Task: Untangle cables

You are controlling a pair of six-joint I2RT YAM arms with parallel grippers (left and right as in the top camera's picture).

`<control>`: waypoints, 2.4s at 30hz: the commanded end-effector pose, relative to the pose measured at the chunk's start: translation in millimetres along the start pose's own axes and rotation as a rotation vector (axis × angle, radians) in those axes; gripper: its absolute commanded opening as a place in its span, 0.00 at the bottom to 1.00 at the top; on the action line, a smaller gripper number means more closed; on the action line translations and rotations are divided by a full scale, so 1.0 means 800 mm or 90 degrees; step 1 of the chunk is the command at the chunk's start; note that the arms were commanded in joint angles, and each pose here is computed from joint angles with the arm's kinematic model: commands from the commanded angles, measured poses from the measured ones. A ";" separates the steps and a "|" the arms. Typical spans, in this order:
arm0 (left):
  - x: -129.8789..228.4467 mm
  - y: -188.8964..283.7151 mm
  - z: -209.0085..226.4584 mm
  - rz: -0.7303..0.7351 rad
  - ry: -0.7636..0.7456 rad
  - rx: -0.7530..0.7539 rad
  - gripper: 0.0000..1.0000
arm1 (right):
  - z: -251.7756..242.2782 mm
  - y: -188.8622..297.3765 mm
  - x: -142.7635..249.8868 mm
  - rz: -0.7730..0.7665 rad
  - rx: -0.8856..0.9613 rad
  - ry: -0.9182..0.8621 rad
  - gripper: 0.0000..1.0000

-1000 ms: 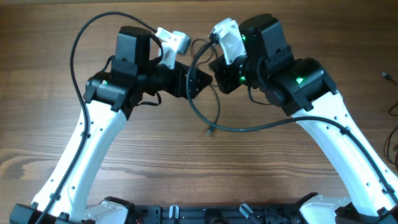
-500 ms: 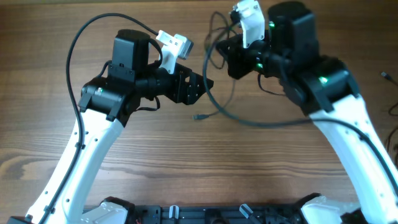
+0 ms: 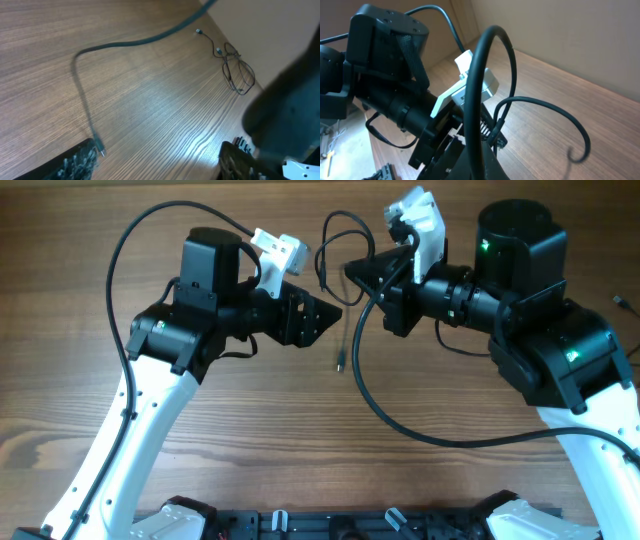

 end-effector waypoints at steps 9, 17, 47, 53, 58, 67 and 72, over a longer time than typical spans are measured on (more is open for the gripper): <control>-0.035 0.029 -0.037 -0.124 -0.050 0.102 0.79 | -0.005 0.004 0.000 0.002 0.055 0.013 0.04; -0.042 0.030 -0.033 -0.152 -0.057 0.068 0.79 | -0.002 0.004 0.000 0.001 0.035 0.012 0.04; 0.060 -0.067 0.090 0.236 0.165 -0.205 0.76 | -0.015 0.006 0.003 0.007 0.127 -0.047 0.04; 0.064 -0.069 0.067 0.258 0.164 -0.041 0.79 | -0.017 0.006 0.003 0.006 0.141 -0.061 0.04; 0.041 -0.052 0.005 0.106 -0.032 0.484 0.79 | -0.017 0.006 0.004 0.010 0.141 -0.060 0.04; 0.025 -0.034 -0.005 0.015 -0.120 0.574 0.73 | -0.022 0.007 0.011 0.031 0.176 -0.065 0.04; 0.020 -0.021 0.013 -0.006 -0.103 0.549 0.66 | -0.022 0.008 0.011 0.032 0.179 -0.057 0.04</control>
Point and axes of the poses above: each gripper's point midway between its finger pads, its own y axis back along the fingers, its own z axis along the line the jaws close on, x = y × z, the point moved 10 cm from there along y, back along the fingers, and after that the axes turned 3 degrees about y, right-handed, at the moved point
